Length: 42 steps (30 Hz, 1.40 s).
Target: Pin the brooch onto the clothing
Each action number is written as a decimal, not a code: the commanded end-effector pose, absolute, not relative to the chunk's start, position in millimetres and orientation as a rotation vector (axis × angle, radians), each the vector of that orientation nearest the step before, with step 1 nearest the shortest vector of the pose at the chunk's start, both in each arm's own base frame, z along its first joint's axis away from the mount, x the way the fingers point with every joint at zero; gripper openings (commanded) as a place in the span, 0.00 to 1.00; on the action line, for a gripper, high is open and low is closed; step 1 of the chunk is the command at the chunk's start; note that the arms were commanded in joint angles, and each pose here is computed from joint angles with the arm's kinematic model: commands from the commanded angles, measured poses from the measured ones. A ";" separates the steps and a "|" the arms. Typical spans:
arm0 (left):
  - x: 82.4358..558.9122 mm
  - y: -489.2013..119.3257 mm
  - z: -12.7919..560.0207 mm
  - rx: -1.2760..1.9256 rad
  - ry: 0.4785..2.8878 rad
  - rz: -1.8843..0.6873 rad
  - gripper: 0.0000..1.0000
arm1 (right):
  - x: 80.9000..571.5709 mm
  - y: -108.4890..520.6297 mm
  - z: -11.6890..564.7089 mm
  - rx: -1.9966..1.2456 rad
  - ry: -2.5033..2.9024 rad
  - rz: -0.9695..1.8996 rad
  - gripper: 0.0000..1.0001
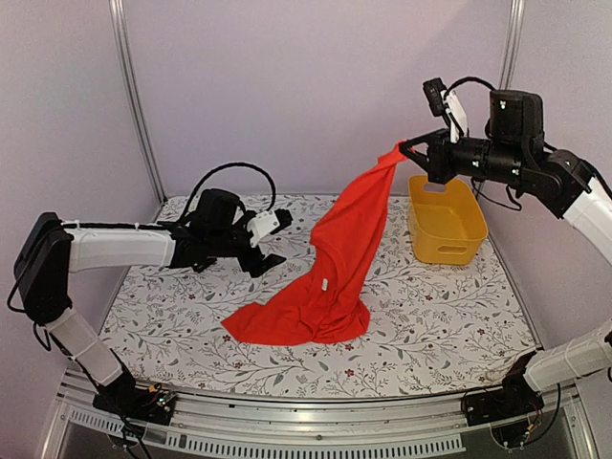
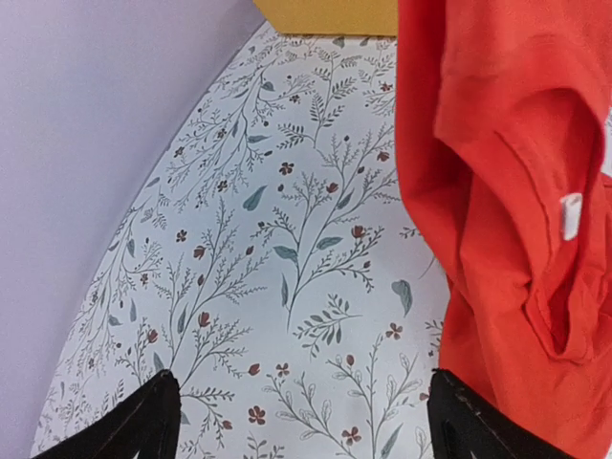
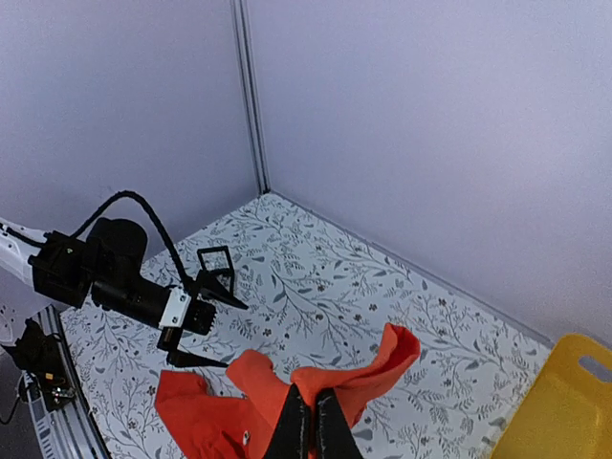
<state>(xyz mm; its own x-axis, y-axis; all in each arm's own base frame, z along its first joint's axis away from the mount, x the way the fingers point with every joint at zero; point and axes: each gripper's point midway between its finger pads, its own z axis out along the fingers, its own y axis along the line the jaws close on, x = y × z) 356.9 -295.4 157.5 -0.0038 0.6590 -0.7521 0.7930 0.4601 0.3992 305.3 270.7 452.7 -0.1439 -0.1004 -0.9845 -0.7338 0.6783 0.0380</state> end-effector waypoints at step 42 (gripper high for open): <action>265.7 -431.2 -47.3 2.452 1.419 -0.365 0.69 | 255.7 219.7 184.8 -0.468 2.361 0.740 0.00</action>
